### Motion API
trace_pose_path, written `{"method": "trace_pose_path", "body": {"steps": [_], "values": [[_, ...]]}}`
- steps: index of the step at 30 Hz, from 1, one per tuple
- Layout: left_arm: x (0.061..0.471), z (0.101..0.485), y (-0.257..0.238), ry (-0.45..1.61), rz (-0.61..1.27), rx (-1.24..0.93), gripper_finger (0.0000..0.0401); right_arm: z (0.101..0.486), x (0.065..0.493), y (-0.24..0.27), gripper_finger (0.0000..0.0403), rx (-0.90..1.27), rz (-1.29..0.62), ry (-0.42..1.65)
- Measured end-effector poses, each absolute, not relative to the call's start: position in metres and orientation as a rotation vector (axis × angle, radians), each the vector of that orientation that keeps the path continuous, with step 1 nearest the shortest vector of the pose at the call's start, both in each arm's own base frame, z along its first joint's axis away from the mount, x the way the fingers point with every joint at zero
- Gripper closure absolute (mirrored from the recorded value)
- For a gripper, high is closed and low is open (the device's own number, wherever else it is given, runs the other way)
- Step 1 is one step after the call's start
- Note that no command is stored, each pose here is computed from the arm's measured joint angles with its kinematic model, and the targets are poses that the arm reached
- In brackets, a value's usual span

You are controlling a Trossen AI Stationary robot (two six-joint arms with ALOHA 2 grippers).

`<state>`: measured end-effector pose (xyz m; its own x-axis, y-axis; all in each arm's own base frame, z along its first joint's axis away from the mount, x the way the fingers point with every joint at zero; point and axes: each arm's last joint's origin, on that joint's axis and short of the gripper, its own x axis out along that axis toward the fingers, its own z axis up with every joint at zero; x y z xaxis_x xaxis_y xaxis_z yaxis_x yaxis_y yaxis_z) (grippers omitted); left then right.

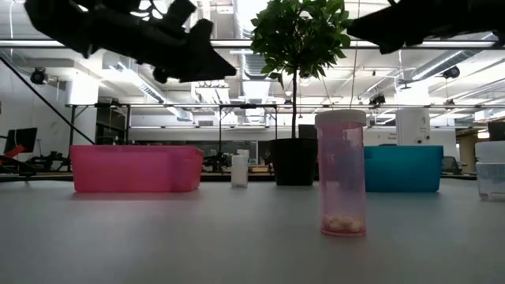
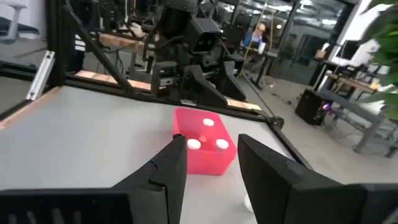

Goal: Pick and place medicine bottles into bin by pill shape (circle, oval)
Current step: Put the large transparent pill bottle into the blue bin

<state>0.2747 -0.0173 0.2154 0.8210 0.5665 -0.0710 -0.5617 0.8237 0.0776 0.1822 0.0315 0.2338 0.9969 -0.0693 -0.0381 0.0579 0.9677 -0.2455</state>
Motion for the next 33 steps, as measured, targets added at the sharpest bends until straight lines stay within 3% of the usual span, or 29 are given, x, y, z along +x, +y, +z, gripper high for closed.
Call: {"method": "trace_pose_path", "body": {"steps": [7, 17, 24, 33], "values": [[0.303, 0.225, 0.005, 0.167, 0.544, 0.031, 0.0223, 0.242, 0.164, 0.027, 0.0275, -0.255, -0.078, -0.020], [0.318, 0.218, 0.067, 0.593, 0.444, -0.086, 0.0223, 0.241, 0.149, 0.023, 0.0278, -0.250, -0.080, -0.037], [0.325, 0.213, 0.113, 0.617, 0.304, -0.247, 0.0223, 0.240, 0.149, 0.024, 0.0276, -0.253, -0.080, -0.029], [0.324, 0.199, 0.126, 0.670, 0.342, -0.209, 0.0206, 0.240, 0.150, 0.024, 0.0275, -0.247, -0.078, -0.021]]}}
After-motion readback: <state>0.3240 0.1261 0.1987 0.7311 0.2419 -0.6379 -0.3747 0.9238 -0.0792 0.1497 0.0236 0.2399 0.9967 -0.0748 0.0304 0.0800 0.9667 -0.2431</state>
